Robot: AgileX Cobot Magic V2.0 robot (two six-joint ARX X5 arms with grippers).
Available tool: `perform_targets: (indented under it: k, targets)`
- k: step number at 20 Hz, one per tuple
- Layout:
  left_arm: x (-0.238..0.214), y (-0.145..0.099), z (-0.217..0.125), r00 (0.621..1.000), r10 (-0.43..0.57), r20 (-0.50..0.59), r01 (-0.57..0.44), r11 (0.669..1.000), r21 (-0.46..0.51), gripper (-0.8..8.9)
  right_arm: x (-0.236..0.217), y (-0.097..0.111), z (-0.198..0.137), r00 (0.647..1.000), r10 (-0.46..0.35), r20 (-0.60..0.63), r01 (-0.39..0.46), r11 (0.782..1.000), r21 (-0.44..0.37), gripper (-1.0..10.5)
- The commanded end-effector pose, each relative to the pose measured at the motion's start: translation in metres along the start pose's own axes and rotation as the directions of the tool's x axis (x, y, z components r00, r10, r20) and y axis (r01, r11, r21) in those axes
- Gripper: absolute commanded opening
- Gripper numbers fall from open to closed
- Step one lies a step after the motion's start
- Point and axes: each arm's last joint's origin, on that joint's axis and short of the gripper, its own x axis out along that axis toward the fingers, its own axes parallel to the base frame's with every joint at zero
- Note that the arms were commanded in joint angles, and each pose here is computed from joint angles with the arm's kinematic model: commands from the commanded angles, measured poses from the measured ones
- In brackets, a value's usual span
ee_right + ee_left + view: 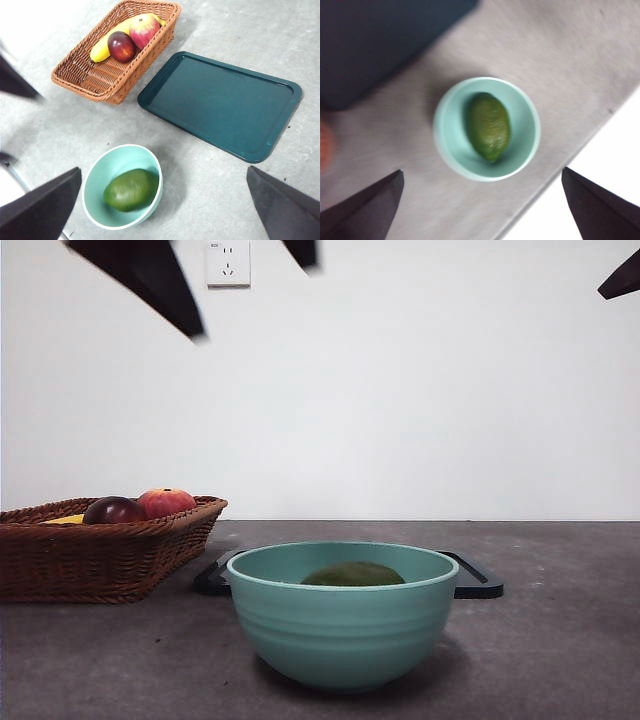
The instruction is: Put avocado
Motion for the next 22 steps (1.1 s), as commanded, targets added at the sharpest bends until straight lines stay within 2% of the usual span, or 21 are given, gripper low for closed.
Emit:
perform_targets:
  k: [1,8,14,18,22]
  targets:
    - [-0.025,0.002,-0.010,0.997,0.044,0.060,-0.044,0.999,0.006,4.98,-0.002,0.002,0.005,1.000,0.006,0.012,-0.006,1.000,0.001,5.7]
    - [-0.062,0.018,-0.080,0.979,0.041,0.201,-0.034,0.999,-0.042,4.98,-0.002,0.001,-0.002,0.999,-0.001,-0.051,0.002,1.000,0.023,5.7]
    - [-0.071,0.031,-0.139,0.920,0.001,0.392,0.026,0.998,-0.062,4.98,-0.002,0.001,-0.003,0.998,-0.005,-0.067,0.007,0.999,0.034,5.7]
    - [-0.084,0.034,-0.151,0.885,-0.014,0.465,0.038,0.998,-0.042,4.98,0.000,0.001,-0.004,0.997,-0.001,-0.081,0.006,0.999,0.054,5.7]
    - [-0.085,0.034,-0.152,0.885,-0.015,0.466,0.034,0.999,-0.032,4.98,0.027,0.004,-0.001,0.985,0.051,-0.165,-0.033,0.993,0.109,5.7]
